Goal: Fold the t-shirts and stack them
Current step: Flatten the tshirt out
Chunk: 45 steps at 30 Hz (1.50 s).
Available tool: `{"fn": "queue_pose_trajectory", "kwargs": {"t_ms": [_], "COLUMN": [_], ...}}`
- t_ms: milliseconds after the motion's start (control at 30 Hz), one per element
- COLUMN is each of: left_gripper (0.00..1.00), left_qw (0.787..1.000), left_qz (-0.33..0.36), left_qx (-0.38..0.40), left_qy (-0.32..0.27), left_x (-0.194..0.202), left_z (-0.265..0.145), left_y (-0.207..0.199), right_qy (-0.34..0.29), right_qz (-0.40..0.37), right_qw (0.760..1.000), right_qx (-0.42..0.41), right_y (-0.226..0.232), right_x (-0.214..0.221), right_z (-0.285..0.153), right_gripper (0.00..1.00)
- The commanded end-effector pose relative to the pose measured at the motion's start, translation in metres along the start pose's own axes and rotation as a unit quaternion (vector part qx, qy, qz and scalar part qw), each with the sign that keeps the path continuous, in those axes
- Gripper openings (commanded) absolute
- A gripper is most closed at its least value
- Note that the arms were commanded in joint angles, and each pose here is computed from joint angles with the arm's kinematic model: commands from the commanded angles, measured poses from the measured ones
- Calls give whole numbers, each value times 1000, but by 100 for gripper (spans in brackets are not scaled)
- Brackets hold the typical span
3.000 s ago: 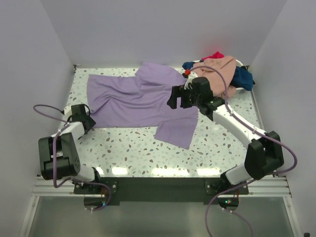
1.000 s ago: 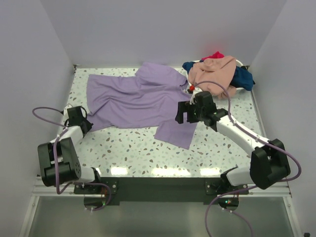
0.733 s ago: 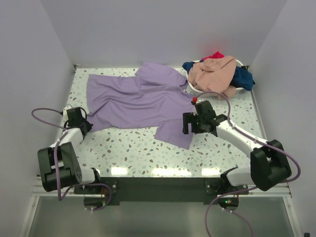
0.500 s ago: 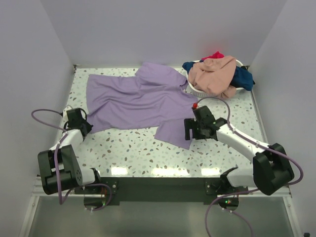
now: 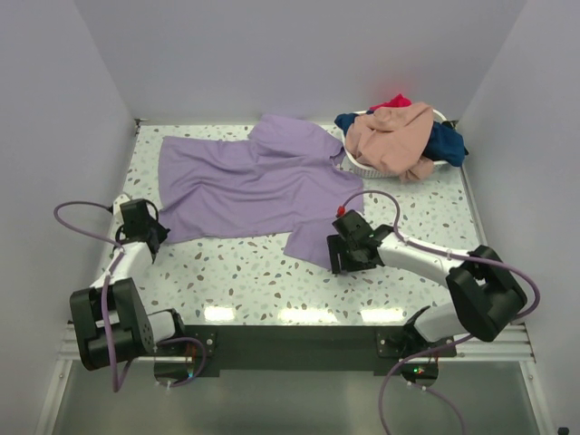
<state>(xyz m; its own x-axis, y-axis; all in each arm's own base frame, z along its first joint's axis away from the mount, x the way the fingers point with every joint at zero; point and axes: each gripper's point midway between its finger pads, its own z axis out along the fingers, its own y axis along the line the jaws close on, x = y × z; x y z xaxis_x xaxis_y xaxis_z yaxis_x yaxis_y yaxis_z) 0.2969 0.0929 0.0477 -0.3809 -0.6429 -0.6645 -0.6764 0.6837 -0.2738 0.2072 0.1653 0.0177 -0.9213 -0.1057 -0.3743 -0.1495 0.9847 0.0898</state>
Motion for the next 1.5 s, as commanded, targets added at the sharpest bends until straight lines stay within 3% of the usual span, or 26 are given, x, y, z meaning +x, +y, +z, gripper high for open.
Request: {"fn": "queue_pose_trajectory", "kwargs": {"t_ms": [0, 233, 333, 433, 467, 567, 600, 667, 867, 1467], "left_gripper": [0, 2, 11, 31, 45, 64, 66, 68, 68, 64], "left_qw": [1000, 999, 999, 999, 999, 999, 999, 1000, 999, 997], "left_qz": [-10, -12, -12, -11, -9, -2, -1, 4, 4, -9], "left_qx": [15, 18, 18, 15, 7, -2, -4, -9, -40, -77], "left_qy": [-19, -24, -27, -29, -33, -41, -38, -27, -7, 2], "left_x": [-8, -9, -10, -9, -10, -9, -6, 4, 25, 24], "left_z": [-5, -7, -8, -11, -12, -18, -19, -20, -22, 1], "left_y": [-6, -7, -7, -5, -3, -3, -2, 2, 21, 26], "right_qy": [-11, -10, -6, 4, 5, 5, 2, -6, -38, -52], "right_qz": [15, 13, 10, 4, 3, 3, 3, 1, -1, -5], "right_qw": [1000, 1000, 1000, 999, 999, 999, 999, 999, 999, 999], "right_qx": [12, 24, 28, 38, 42, 43, 43, 40, 33, 11], "right_y": [-1, 0, 0, -2, -3, -4, -4, -2, 3, 5], "right_x": [-3, 0, 2, 7, 7, 8, 6, 0, -21, -19], "right_z": [9, 23, 28, 32, 33, 32, 31, 27, 11, 7], "right_gripper": [70, 55, 44, 30, 26, 9, 5, 0, 0, 0]}}
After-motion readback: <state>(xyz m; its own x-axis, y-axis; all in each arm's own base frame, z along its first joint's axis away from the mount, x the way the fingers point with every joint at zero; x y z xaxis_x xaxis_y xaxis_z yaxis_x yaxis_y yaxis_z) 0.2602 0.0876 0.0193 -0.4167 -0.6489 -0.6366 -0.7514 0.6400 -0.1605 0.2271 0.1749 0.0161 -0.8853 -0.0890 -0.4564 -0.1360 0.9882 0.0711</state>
